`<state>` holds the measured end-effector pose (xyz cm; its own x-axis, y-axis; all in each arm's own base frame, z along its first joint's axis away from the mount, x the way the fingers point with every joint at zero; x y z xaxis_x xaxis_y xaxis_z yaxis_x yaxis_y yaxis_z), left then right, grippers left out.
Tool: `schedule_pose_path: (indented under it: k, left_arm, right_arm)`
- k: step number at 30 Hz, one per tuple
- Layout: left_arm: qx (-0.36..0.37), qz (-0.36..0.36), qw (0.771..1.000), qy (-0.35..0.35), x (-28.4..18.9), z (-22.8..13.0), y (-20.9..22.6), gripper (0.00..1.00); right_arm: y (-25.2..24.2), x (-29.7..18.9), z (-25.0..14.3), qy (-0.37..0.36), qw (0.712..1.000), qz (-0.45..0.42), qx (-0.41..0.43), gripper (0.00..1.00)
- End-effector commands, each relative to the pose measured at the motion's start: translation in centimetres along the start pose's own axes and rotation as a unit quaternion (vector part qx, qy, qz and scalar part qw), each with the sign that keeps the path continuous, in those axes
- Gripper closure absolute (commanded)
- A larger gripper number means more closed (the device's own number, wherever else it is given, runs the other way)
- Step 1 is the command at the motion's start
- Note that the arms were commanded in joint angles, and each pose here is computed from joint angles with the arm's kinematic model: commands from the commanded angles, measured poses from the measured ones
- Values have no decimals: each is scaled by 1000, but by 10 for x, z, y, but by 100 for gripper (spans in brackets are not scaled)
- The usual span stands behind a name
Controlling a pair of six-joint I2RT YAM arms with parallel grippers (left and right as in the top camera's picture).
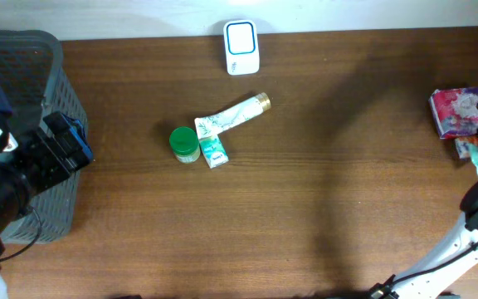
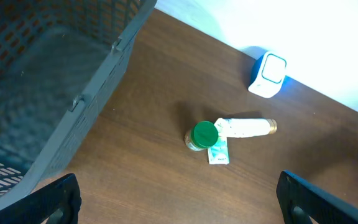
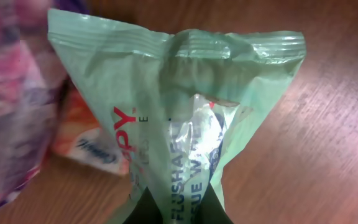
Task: Scan the item barcode
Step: 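Set the wipes pack down at the right edge below the orange packet, then reach the right gripper to the white tube and grasp it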
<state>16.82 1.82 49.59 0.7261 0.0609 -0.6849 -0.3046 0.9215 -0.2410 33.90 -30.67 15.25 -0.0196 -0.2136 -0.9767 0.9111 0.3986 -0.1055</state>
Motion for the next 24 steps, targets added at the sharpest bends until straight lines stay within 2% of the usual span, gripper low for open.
schedule_pose_path:
  k: [1, 5, 7, 8, 9, 10, 14, 16, 19, 21, 24]
  left_arm:
    - [-7, -1, 1000, 1, 0, 0, 1, 1]
    - [-7, -1, 1000, 1, 0, 0, 1, 1]
    - [-7, -1, 1000, 1, 0, 0, 1, 1]
    - [-7, -1, 1000, 1, 0, 0, 1, 1]
    - [-7, -1, 1000, 1, 0, 0, 1, 1]
    - [-7, -1, 1000, 1, 0, 0, 1, 1]
    - [-7, -1, 1000, 1, 0, 0, 1, 1]
    - [-7, -1, 1000, 1, 0, 0, 1, 1]
    - [-7, -1, 1000, 1, 0, 0, 1, 1]
    - [-7, -1, 1000, 2, 1, 0, 0, 1]
    - [-7, -1, 1000, 2, 1, 0, 0, 1]
  right_arm:
    - [-8, 16, -5, 11, 1000, -15, 25, 96]
    - [-10, 34, -15, 23, 998, -22, 58, 96]
    - [-10, 33, -14, 22, 998, -22, 56, 64]
    - [-11, 29, -14, 25, 998, -23, 56, 30]
    - [-11, 24, -13, 24, 998, -23, 56, 8]
    - [-12, 18, -13, 21, 998, -21, 57, 1]
    - [-16, -47, -4, -37, 997, 14, 64, 1]
    - [-9, -91, -13, -48, 992, 104, 60, 1]
    - [16, -131, -34, -27, 972, 233, 1, 1]
    - [49, -146, -58, 9, 948, 311, -66, 1]
    - [100, -157, -102, 41, 928, 337, -151, 1]
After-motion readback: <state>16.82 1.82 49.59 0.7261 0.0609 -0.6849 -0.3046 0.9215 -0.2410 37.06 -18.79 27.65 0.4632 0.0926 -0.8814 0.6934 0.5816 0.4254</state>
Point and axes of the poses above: each gripper's point midway between its finger pads, its own x axis out along the fingers, its own y axis along the line the jaws close on, z = x × y, the point moved 9 cm from there along -x, back along the fingers, and after that the axes turned 3 degrees about x, right-handed, at the moved point
